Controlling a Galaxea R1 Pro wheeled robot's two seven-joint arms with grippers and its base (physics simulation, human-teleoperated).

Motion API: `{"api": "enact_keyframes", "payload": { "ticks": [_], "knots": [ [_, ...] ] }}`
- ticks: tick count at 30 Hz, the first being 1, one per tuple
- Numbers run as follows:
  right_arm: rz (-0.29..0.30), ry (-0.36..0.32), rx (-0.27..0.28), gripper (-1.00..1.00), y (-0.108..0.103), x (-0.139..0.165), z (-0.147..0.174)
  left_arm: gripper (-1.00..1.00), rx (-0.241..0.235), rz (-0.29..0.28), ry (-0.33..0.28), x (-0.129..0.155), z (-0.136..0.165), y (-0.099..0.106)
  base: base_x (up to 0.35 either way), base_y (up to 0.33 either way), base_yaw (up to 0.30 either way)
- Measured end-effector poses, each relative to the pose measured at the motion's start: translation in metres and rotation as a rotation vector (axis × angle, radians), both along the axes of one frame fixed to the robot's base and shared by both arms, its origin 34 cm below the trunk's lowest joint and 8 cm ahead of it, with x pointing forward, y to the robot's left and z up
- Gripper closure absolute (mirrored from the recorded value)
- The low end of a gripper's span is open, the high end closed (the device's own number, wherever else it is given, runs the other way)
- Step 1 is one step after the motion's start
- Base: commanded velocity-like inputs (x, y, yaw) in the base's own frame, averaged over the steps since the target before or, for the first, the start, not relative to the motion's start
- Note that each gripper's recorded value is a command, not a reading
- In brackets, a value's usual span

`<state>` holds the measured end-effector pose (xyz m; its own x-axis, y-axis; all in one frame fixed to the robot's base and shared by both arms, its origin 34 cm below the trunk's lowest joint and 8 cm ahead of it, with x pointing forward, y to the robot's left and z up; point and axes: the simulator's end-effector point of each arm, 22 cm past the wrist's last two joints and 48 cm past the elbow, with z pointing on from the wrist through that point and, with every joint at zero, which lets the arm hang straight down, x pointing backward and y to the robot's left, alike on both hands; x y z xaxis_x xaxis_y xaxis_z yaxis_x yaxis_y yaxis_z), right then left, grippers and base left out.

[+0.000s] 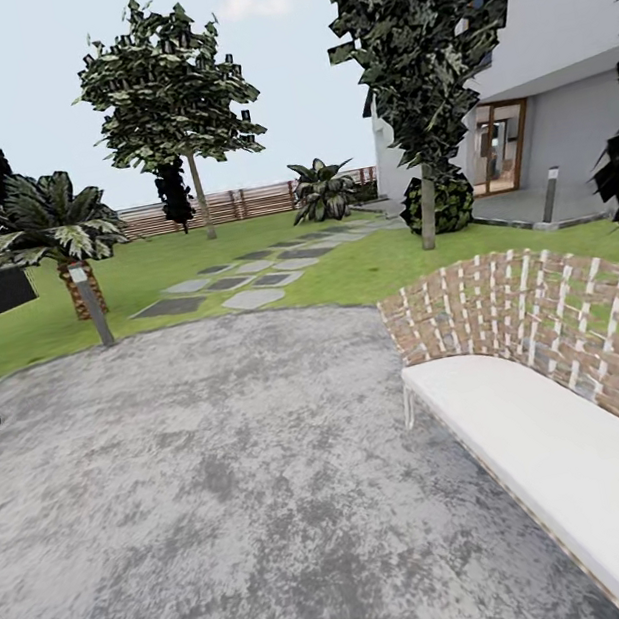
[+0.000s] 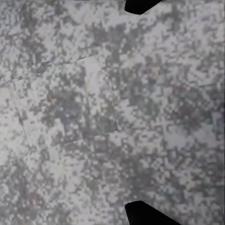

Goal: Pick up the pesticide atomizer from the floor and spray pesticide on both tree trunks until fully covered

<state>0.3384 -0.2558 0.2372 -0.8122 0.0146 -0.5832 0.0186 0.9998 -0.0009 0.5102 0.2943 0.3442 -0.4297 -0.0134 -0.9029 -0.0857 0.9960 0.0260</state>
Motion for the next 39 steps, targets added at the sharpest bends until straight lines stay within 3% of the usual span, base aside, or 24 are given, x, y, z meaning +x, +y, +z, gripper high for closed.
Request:
{"api": "enact_keyframes", "payload": {
  "ticks": [31,39],
  "knots": [
    [0.001,-0.011,-0.001,-1.00,-0.0002,0.0038,0.0028,-1.00,0.000,0.000,-0.010,0.0021,0.0041,0.0003,0.331,0.000,0.000],
    [0.002,-0.014,0.001,-1.00,0.0012,0.0046,0.0033,-1.00,0.000,0.000,-0.011,0.0023,0.0046,0.0002,0.331,0.000,0.132]
  ]
}}
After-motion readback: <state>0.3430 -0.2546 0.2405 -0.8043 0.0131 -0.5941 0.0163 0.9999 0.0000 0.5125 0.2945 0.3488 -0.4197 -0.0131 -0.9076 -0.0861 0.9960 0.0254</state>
